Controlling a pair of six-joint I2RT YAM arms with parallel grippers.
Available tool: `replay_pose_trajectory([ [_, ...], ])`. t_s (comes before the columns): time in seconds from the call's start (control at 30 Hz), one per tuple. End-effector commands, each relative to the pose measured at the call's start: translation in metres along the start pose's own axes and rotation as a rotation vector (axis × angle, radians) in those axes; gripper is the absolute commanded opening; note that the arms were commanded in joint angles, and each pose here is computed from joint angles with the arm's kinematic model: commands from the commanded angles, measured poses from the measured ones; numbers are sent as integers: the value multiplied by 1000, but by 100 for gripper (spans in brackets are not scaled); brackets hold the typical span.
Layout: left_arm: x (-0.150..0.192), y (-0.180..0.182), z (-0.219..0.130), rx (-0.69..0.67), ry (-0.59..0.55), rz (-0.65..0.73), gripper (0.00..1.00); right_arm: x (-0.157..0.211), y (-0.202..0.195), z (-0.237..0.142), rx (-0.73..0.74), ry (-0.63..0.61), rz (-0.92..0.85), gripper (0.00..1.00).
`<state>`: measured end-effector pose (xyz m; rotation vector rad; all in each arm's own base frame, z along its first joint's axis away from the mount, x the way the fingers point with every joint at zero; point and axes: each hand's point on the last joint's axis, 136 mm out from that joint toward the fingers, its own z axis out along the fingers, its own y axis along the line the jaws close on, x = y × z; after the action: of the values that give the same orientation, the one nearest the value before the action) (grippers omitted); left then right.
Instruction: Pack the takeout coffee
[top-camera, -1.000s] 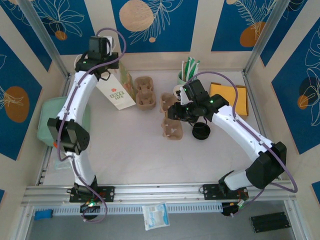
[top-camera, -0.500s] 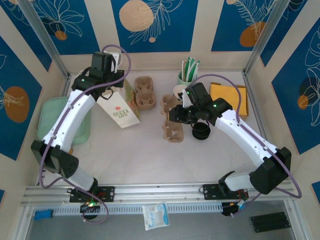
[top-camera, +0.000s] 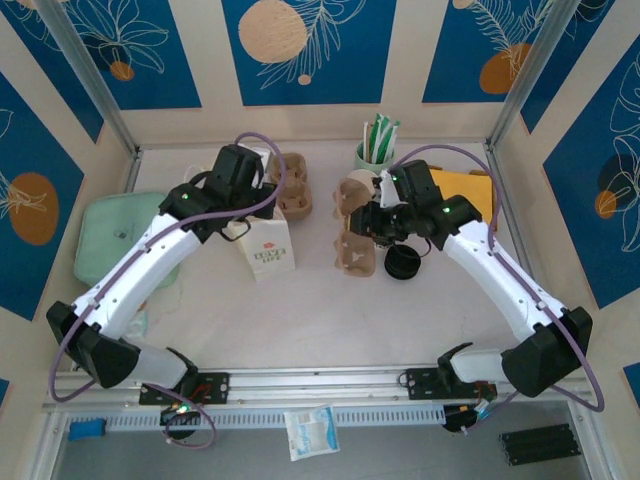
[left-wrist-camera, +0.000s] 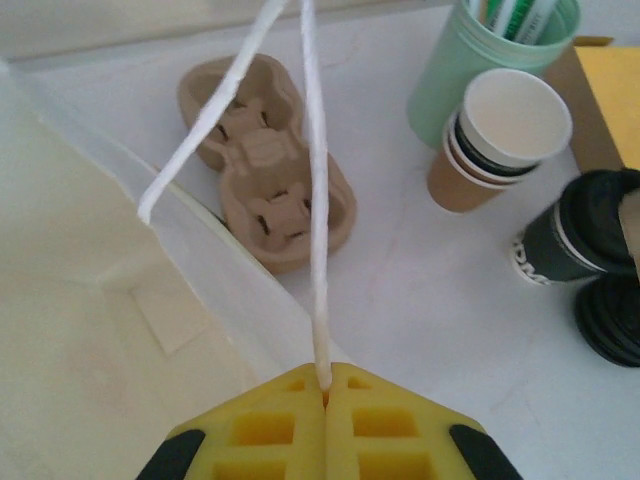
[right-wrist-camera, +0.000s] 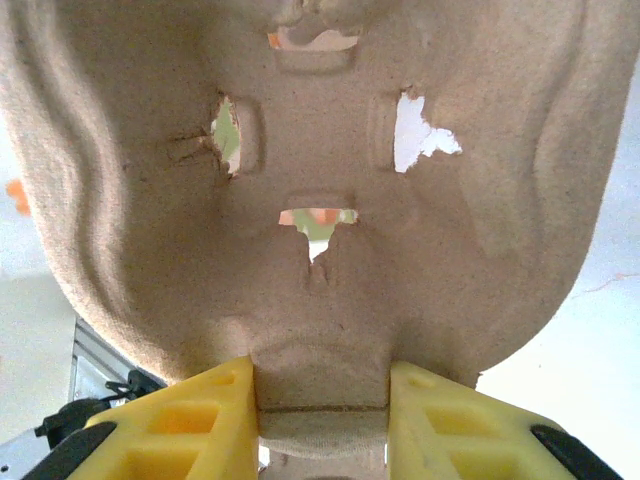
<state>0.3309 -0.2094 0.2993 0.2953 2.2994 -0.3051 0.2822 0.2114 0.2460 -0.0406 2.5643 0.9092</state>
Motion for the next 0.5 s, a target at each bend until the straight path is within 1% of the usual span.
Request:
replay_pose_trajectory([
  [0.0,4,-14,-12,39,-5,-56,0,3,-1,-9,-30,-2,-9,32],
  [0.33,6,-61,-4,154,22,-77,0,3,-10,-19,-27,-17,5,32],
  [0.47,5,-74,-2,176,25,-71,0,2,-9,-24,-31,-23,7,32],
])
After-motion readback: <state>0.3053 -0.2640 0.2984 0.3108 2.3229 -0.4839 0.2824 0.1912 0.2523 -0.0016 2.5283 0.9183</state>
